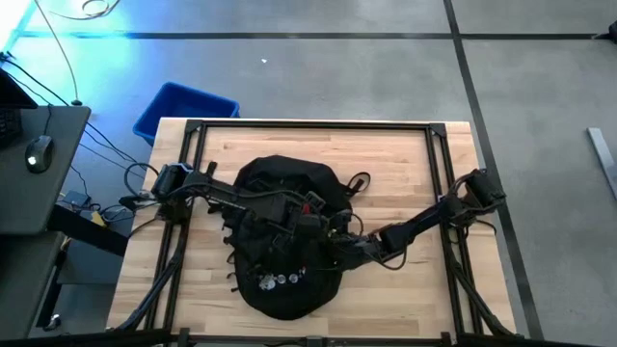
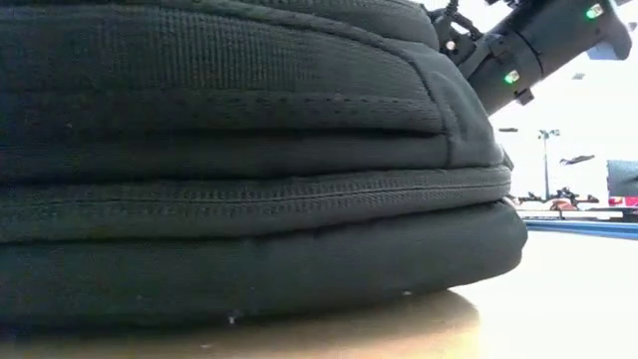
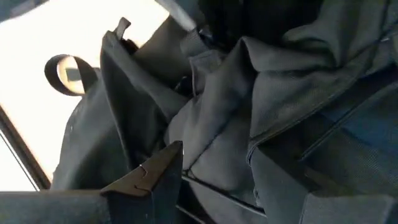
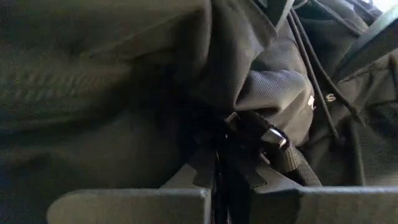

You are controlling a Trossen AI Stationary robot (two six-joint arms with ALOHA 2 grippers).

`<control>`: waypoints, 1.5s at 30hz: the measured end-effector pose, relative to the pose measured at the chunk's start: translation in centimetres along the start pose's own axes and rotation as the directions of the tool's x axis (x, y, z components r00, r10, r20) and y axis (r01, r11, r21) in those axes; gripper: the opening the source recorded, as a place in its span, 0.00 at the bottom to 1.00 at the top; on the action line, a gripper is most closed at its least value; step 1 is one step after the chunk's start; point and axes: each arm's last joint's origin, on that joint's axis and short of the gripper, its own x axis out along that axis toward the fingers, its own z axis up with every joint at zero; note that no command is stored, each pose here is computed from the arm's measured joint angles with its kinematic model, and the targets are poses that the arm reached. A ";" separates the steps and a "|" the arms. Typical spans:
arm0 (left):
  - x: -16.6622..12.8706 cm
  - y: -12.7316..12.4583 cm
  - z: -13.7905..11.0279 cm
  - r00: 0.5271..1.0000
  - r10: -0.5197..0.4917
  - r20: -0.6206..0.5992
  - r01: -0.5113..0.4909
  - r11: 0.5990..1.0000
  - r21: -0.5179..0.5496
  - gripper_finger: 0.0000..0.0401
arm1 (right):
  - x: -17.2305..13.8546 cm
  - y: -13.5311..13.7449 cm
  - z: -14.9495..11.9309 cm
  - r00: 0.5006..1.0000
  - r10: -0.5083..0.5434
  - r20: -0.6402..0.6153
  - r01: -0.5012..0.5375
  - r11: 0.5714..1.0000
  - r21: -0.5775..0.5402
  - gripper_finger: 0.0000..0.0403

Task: Unpack backpack
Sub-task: Open the black backpack

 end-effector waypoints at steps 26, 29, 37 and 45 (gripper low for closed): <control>2.7 3.2 1.1 0.997 0.035 0.063 -0.043 0.990 0.133 0.41 | -0.6 0.5 0.2 0.997 -0.082 0.012 0.083 0.967 -0.240 0.00; 5.5 3.9 0.6 1.000 0.020 -0.004 -0.019 0.990 0.138 0.41 | -0.6 0.5 0.0 0.997 -0.074 0.002 0.072 0.973 -0.220 0.00; 9.3 4.5 -0.8 0.986 0.020 -0.167 0.006 0.988 0.155 0.20 | -0.9 0.9 0.1 0.996 -0.087 0.008 0.086 0.971 -0.221 0.00; 9.0 4.5 -1.9 0.961 0.033 -0.274 -0.031 0.999 0.013 0.01 | -1.0 1.0 -0.1 0.996 -0.085 -0.006 0.084 0.991 -0.104 0.00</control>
